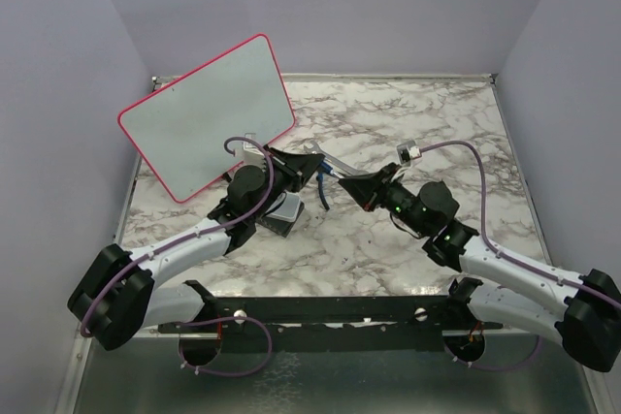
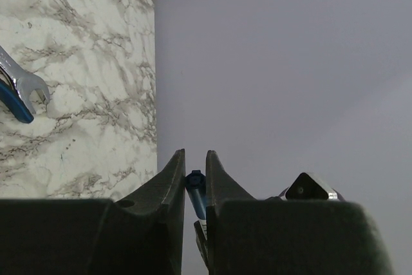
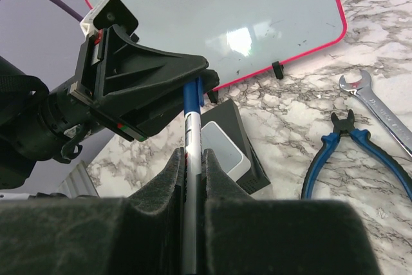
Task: Write a sentence on the whiteboard
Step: Open the pen cap from the whiteboard marker, then place the pen cap at the center of the board.
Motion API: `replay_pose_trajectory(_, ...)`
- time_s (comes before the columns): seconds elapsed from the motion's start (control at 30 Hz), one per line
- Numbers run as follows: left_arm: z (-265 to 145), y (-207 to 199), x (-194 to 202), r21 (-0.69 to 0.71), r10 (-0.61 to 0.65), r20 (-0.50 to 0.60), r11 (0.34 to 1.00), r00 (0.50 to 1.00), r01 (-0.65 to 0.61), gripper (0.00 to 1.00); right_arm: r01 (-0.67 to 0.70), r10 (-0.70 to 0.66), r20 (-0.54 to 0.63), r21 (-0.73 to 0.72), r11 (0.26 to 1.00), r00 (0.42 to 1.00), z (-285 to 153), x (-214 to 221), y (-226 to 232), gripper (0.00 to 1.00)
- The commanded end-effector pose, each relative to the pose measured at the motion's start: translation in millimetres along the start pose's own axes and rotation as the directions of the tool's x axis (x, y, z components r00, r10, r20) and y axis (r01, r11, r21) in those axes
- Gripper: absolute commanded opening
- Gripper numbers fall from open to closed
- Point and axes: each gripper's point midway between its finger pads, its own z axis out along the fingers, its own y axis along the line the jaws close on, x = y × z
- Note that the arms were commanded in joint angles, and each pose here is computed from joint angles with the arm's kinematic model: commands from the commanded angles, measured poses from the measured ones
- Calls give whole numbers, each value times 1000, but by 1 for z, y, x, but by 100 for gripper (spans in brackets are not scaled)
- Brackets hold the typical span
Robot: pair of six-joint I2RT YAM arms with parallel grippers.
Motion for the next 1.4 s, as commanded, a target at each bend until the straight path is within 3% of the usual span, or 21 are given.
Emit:
replay_pose_trajectory(0.0,-1,4,-45,-17,19,177,1000,984,-16,0,29,-27,-41,65,997,999,-12,12,-17,1)
replay_pose_trajectory(0.43,-17,10,-68,-34,-11,295,999,955,22,0,22,-18,-45,102,994,999,-30,15,-24,1)
replay_pose_trajectory(0.63,-20,7,-69,-38,7,295,999,955,4,0,15,-8,-64,117,993,998,-33,19,-26,1)
replay_pose_trajectory(0.8,-29,15,-65,-106,122,257,990,959,-97,0,17,-3,-45,297,955,999,-44,6,-52,1)
replay_pose_trajectory(0.93,-28,18,-33,-172,335,45,930,941,-323,0,67,-50,-51,423,904,997,-49,-6,-72,1)
replay_pose_trajectory(1.03,-28,40,11,-213,481,-195,830,855,-516,0,100,-84,-54,471,876,995,-49,-14,-81,1)
replay_pose_trajectory(1.13,-38,61,48,-208,594,-385,690,706,-694,0,109,-90,-61,495,862,994,-46,-23,-90,1)
replay_pose_trajectory(1.37,-69,122,108,-87,625,-692,424,361,-902,0,31,-33,-6,499,866,999,-51,-42,-114,1)
